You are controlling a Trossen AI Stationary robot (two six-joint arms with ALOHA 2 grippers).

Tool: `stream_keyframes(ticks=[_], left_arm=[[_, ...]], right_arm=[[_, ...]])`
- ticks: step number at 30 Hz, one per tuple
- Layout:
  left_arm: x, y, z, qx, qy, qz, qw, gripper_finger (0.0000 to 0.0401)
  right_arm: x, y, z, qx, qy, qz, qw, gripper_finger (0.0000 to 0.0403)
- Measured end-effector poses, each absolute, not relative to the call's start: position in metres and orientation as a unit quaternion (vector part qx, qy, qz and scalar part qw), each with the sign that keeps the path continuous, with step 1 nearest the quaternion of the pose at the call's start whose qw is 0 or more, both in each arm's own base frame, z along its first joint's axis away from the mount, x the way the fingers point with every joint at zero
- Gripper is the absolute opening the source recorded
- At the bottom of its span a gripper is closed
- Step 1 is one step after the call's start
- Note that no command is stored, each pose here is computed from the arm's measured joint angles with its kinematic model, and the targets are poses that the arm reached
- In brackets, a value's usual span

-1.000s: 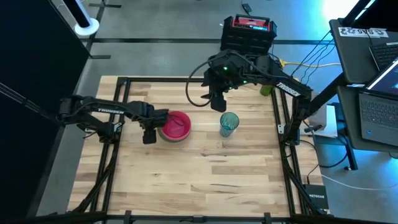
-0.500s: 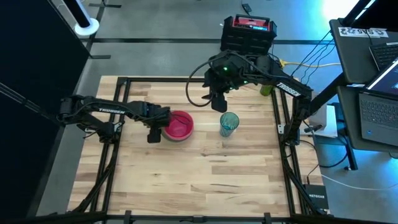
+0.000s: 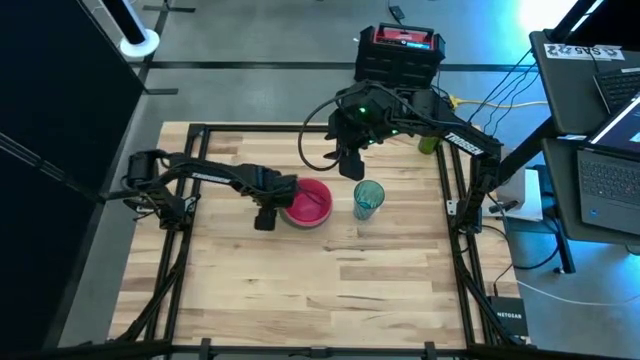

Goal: Nest bowls inside each other
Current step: Move the stacked bowls to the center of the table, then stack the green cup on top of the blue cup

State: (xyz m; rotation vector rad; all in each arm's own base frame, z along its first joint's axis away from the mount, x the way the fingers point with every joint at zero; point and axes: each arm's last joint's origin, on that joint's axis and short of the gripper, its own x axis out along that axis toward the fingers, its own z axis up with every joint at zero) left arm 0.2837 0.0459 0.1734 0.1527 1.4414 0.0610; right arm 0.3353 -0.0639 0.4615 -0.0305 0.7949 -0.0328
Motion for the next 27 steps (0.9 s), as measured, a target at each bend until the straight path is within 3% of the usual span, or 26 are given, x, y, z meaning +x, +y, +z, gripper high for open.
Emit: stream_keyframes(ticks=[11, 22, 27], left_arm=[[0.305, 0.049, 0.193, 0.068, 0.661, 0.028, 0.746, 0.0159], [0.253, 0.038, 0.282, -0.025, 0.546, 0.115, 0.829, 0.0159], [0.234, 0.037, 0.304, -0.051, 0.503, 0.135, 0.852, 0.0159]], right_arm=[[0.329, -0.062, 0.458, -0.002, 0.418, -0.016, 0.908, 0.0214], [0.311, -0.058, 0.436, 0.030, 0.525, -0.021, 0.850, 0.0214], [0.301, -0.065, 0.414, 0.045, 0.564, -0.076, 0.821, 0.0214]])
